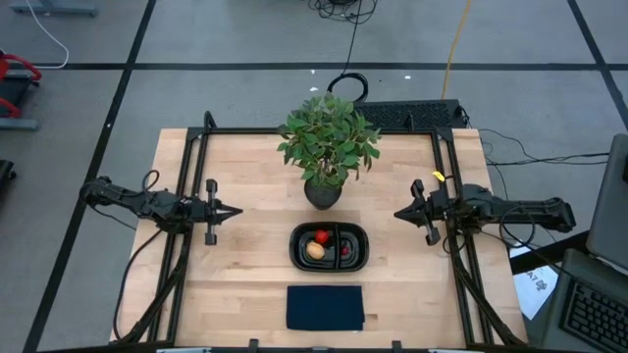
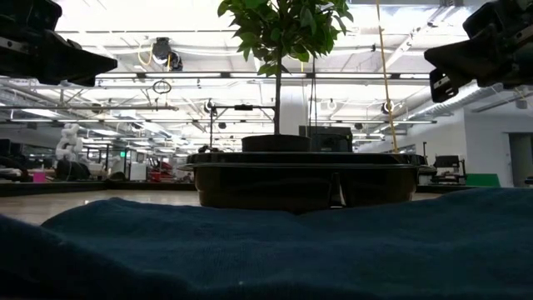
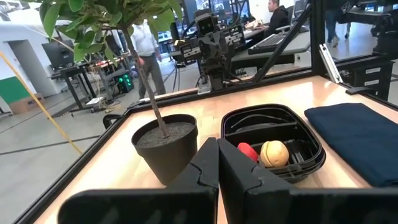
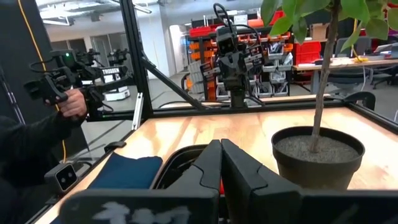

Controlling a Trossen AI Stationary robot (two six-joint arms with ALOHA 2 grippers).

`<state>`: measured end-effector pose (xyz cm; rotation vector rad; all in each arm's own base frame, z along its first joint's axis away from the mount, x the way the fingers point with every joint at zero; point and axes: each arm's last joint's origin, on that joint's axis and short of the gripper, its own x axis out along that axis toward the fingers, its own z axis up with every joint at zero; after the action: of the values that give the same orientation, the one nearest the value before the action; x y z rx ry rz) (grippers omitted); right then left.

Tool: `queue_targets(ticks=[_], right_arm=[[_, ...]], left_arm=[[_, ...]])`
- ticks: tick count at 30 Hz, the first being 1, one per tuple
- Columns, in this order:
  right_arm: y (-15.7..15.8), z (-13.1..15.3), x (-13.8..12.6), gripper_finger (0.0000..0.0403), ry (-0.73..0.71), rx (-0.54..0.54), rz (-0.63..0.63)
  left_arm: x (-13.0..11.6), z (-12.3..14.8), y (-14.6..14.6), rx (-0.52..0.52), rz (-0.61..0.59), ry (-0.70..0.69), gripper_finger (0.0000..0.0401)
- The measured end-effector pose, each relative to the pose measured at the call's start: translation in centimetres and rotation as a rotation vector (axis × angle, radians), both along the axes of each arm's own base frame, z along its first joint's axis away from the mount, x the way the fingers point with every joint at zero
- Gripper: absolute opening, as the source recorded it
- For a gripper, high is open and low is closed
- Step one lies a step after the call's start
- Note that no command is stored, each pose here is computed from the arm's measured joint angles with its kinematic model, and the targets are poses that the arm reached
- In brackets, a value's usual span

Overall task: Pick and placing Produce into tupperware
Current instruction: Return to Home Position

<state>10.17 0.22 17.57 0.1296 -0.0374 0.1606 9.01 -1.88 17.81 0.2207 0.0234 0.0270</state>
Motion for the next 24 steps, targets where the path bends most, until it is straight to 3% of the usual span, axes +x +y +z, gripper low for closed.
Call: queue_targets(ticks=[9,24], right_arm=[[0.0,0.05,0.01,0.0,-0.009,0.007,0.0],[-0.1,-0.01,0.02,0.0,-0.007,-0.023,-0.036]], left_arm=[[0.0,0.0,0.01,-0.001,0.002,0.0,0.0],[-0.03,-0.32,0.53,0.012,0.147,0.032,0.0]])
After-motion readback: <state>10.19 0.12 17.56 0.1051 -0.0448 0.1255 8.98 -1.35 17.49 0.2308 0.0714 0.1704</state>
